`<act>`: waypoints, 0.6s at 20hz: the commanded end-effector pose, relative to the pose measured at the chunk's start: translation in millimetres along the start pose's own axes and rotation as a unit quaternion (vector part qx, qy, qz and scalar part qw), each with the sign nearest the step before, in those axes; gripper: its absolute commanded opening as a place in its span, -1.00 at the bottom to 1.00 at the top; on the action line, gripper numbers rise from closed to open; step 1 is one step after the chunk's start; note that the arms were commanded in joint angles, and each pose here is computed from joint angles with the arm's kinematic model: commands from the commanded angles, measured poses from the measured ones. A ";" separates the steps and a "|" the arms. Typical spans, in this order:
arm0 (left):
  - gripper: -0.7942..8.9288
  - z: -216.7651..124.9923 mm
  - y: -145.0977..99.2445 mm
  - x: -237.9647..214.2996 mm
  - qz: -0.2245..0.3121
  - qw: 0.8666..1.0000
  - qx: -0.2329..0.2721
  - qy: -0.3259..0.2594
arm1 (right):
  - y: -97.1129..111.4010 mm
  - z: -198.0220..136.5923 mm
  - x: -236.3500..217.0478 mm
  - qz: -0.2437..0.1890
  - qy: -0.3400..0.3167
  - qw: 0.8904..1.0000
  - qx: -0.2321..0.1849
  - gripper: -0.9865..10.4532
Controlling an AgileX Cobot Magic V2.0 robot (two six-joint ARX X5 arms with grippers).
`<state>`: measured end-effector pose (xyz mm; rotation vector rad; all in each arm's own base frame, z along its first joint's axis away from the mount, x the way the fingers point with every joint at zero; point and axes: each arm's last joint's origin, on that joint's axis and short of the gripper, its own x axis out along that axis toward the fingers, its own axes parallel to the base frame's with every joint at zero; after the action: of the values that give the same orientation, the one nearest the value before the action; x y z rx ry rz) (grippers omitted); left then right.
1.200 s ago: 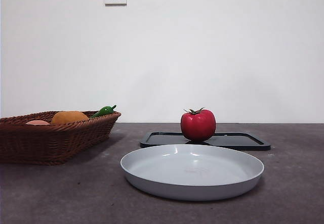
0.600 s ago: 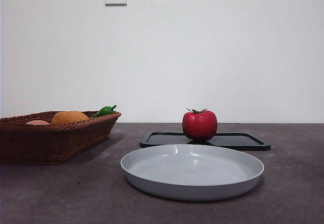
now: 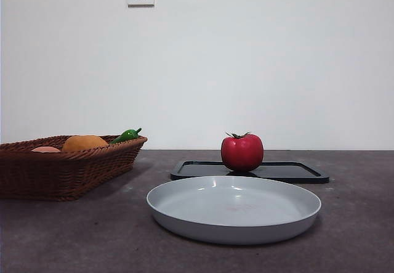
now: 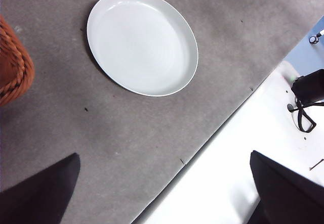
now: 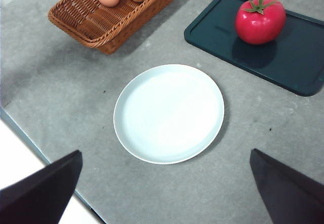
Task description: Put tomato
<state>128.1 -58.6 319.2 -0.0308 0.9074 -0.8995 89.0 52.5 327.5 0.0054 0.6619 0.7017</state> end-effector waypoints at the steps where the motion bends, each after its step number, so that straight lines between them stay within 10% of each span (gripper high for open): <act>1: 0.03 2.6 -0.6 -0.2 -0.002 1.000 0.012 -0.003 | 1.0 2.0 -0.5 0.004 -0.004 1.000 0.003 -0.10; 6: -0.82 2.5 -0.6 -0.2 -0.002 1.000 0.011 -0.003 | 1.0 2.0 -0.5 0.004 -0.004 1.000 0.003 -0.81; 12: -0.82 2.7 -0.6 -0.2 -0.002 1.000 0.012 -0.003 | 1.0 2.3 -0.6 0.004 -0.005 1.000 0.002 -0.81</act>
<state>128.1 -58.6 319.2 -0.0308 0.9074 -0.8995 89.0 52.5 327.6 0.0057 0.6608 0.7014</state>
